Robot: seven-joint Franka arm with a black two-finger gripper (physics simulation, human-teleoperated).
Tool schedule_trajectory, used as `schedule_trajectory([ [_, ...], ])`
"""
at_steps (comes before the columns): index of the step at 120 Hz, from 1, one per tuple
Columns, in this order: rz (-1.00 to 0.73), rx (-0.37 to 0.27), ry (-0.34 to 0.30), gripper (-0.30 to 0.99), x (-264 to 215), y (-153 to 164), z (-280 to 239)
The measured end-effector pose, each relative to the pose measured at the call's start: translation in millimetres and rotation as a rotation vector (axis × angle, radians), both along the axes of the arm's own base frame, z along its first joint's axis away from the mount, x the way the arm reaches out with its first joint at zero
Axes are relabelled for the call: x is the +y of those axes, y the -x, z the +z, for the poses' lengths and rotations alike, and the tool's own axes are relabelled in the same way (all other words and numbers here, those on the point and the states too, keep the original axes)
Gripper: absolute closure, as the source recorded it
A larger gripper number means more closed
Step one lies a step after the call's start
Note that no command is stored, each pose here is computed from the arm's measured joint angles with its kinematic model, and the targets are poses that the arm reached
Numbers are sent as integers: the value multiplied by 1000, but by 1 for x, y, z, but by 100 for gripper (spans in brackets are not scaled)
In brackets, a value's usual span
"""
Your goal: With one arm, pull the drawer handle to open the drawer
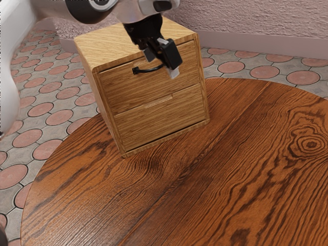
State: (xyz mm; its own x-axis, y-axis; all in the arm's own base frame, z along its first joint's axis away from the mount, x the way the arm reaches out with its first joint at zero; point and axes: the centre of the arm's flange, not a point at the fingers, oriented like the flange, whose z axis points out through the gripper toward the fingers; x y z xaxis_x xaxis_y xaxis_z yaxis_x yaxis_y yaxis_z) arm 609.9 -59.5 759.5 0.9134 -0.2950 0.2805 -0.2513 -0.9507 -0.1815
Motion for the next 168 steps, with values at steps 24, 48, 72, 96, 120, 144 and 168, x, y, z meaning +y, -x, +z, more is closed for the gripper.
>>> schedule_trajectory([
  [24, 168, -77, 2, 0, 23, -18, -6],
  [48, 112, -69, -61, 0, -18, -30, -32],
  [72, 40, -68, -122, 0, -50, -4, -11],
  [96, 17, 53, -135, 0, -54, 14, -17],
  [120, 21, 18, -226, 0, -4, -45, -57],
  [144, -117, -66, -276, 0, 8, -71, -62],
  [168, -283, -186, -302, 0, -25, -76, -42],
])
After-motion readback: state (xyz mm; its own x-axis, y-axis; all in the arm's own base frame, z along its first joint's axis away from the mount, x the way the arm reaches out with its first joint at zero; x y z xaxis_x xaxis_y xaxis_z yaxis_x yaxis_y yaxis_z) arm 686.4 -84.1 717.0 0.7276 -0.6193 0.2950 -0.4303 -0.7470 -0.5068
